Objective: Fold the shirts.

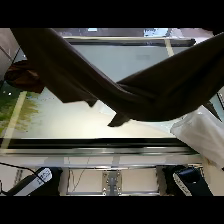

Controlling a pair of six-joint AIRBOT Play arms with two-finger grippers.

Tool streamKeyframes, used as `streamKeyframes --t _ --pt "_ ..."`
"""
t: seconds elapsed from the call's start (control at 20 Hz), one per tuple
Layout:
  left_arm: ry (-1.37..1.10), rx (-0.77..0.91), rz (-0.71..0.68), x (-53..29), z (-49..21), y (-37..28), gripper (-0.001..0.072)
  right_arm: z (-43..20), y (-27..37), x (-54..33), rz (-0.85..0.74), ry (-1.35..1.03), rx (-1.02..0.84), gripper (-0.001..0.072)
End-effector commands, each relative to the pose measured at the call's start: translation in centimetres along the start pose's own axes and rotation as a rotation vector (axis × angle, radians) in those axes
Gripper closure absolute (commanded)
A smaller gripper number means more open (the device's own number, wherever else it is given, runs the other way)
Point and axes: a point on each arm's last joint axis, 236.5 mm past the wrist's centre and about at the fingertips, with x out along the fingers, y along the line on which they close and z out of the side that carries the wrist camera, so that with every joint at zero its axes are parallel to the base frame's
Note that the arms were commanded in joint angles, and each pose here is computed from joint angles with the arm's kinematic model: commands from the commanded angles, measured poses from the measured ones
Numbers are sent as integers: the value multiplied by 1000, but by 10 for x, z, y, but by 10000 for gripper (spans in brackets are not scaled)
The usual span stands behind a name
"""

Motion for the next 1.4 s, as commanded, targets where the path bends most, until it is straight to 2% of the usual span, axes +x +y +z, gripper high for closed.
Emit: streamKeyframes --t 0.0,0.1,0.25,0.45,0.55,0.7,0.8,0.85,0.9,0.95,1.1,1.35 --pt "177 -79 357 -26 -43 54 695 -52 -30 32 -98 184 -29 684" --pt "240 -197 321 -12 -85 71 695 -124 -51 69 -138 377 -17 684" --pt "382 -383 264 32 -194 94 695 -245 -85 112 -195 645 4 684" --pt "516 -456 412 73 -350 124 695 -404 -127 137 -257 907 46 684" --pt "513 -528 488 79 -394 135 695 -471 -140 141 -280 972 100 684" --pt "554 -590 511 83 -427 143 695 -531 -154 148 -311 975 176 683" --pt "560 -594 513 84 -431 144 695 -537 -159 157 -320 923 199 657" --pt "560 -593 513 84 -431 144 695 -531 -160 164 -318 890 195 575" --pt "560 -591 513 84 -431 144 695 -522 -161 171 -317 857 196 439" --pt "560 -591 513 84 -431 144 695 -508 -162 176 -314 840 195 369" --pt "565 -596 507 84 -432 143 695 -448 -181 171 -338 850 144 369" --pt "565 -596 506 84 -432 143 694 -314 -228 111 -486 812 103 367"
